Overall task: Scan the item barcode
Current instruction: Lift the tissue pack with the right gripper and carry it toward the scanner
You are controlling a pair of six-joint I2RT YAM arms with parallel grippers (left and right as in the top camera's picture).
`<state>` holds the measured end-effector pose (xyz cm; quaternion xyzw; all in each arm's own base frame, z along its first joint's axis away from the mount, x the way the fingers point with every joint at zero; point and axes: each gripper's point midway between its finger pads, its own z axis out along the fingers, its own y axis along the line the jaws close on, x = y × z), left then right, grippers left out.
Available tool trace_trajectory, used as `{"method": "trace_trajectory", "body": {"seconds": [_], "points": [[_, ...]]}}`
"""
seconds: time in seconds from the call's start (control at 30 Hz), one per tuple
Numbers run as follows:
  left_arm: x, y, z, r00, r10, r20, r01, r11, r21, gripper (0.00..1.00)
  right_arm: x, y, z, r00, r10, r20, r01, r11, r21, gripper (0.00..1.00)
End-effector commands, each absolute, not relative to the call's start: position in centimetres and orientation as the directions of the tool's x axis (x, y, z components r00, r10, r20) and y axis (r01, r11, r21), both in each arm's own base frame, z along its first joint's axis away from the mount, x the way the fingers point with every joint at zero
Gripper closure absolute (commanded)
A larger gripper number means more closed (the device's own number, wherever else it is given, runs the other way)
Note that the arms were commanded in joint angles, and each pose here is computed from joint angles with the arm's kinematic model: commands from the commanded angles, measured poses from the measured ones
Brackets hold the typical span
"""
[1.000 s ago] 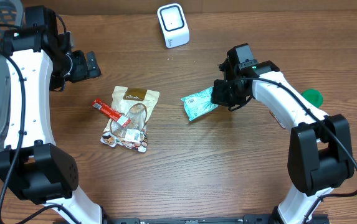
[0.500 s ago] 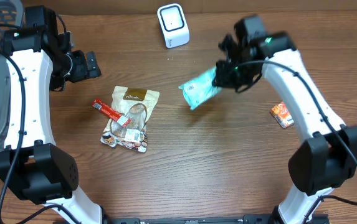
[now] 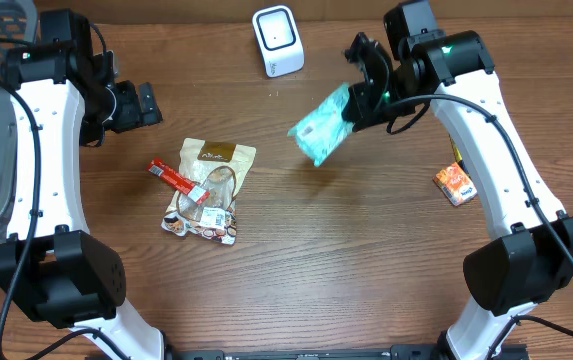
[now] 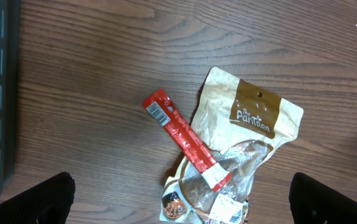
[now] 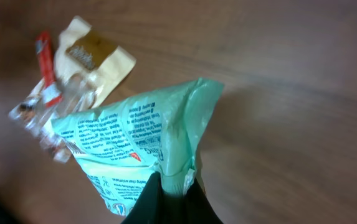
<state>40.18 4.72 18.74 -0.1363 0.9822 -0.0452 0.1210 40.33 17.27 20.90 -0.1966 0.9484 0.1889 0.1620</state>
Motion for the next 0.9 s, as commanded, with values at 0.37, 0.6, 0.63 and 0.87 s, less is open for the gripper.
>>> {"method": "trace_trajectory", "body": {"seconds": [0.37,0.6,0.63,0.87], "points": [[40.2,4.3,18.9,-0.938,-0.261,-0.230,-0.237,0.963,-0.126,0.00,48.4,14.9,35.4,-0.590,-0.201,-0.782,-0.354,0.935,0.027,0.97],[40.2,4.3,18.9,-0.938,-0.261,-0.230,-0.237,0.963,-0.126,0.00,50.7,16.3,36.6,-0.468,-0.289,-0.835,-0.422,0.903,-0.076,0.96],[40.2,4.3,18.9,-0.938,-0.261,-0.230,-0.237,0.963,-0.126,0.00,51.2,16.6,36.1,-0.465,-0.290,-0.836,-0.425,0.902,-0.077,0.96],[40.2,4.3,18.9,-0.938,-0.261,-0.230,-0.237,0.963,-0.126,0.00,56.6,19.4,32.5,-0.413,-0.284,-0.865,-0.431,0.898,-0.089,0.97]]}}
